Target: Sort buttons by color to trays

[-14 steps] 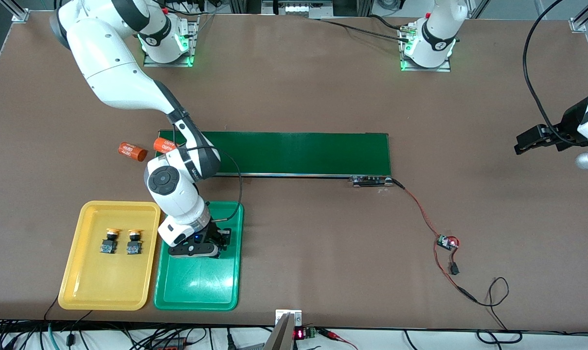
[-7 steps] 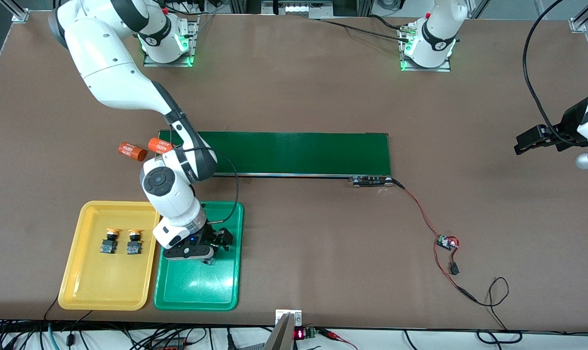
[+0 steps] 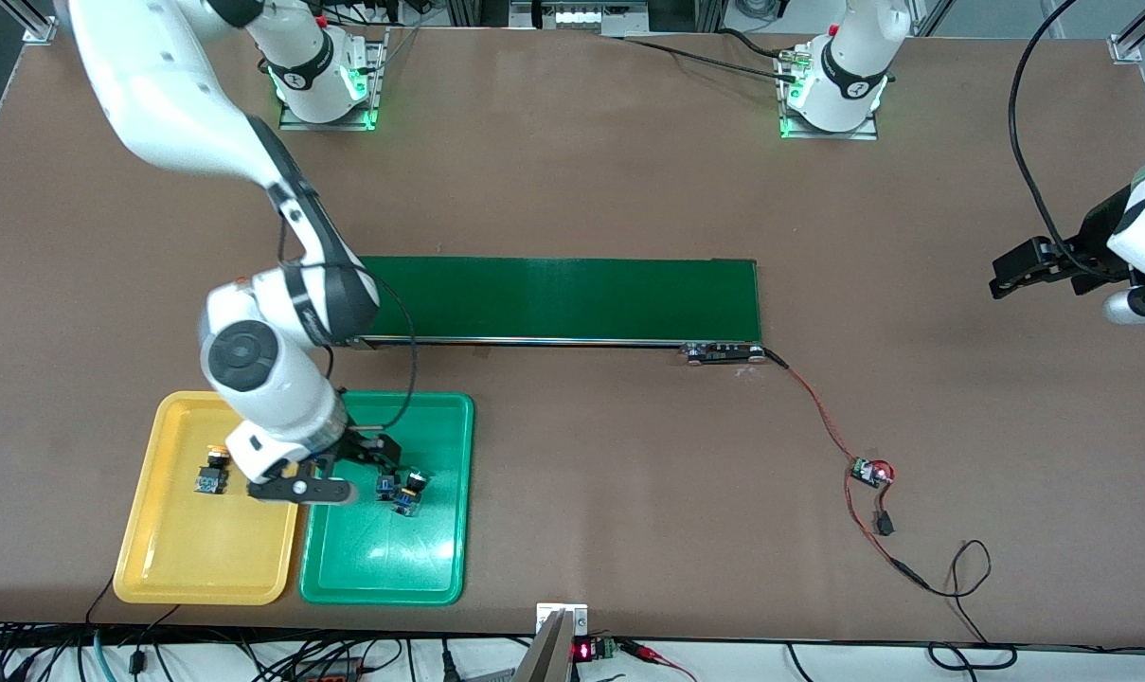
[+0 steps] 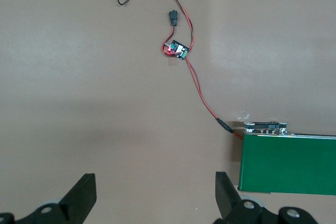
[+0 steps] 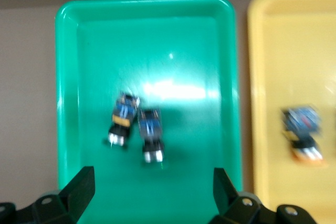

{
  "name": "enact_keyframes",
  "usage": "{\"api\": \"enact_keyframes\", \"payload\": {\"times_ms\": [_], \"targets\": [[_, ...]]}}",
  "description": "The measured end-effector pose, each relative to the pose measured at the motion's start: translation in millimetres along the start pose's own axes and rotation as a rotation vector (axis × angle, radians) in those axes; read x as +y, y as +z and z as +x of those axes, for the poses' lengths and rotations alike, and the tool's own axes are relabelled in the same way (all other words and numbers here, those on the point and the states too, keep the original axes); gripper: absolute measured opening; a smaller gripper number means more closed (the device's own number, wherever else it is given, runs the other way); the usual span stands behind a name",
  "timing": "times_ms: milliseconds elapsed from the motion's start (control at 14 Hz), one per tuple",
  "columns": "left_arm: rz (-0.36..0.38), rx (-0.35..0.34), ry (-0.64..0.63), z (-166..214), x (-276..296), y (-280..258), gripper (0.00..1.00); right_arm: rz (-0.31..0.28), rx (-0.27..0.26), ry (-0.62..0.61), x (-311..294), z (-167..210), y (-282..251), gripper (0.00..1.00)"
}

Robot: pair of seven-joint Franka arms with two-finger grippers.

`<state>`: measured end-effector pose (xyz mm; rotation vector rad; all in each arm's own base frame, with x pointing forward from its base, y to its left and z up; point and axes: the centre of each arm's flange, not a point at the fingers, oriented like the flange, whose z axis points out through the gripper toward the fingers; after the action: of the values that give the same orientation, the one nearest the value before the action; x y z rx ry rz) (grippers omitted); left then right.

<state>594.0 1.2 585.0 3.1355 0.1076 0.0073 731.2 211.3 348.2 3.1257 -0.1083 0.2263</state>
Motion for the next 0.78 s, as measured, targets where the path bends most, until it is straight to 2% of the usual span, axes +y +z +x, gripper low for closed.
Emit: {"api": "enact_keyframes", "payload": {"times_ms": [142,356,427,570,783], "targets": [[0.001,-0.015,-0.001,-4,-2,-2,1.0,0.027,-0.08,-0.007,29,-4,-71,1.0],[0.002,-0.024,0.0,-6,-2,-3,1.0,0.014,-0.178,-0.075,122,-16,-166,1.0],[0.002,-0.024,0.0,-6,-2,-3,1.0,0.011,-0.197,-0.079,151,-23,-192,1.0],[0.002,-0.024,0.0,-6,-2,-3,1.0,-0.004,-0.201,-0.06,187,-45,-240,1.0],[0.002,-0.024,0.0,-6,-2,-3,1.0,-0.043,-0.215,-0.042,224,-89,-282,1.0]]}}
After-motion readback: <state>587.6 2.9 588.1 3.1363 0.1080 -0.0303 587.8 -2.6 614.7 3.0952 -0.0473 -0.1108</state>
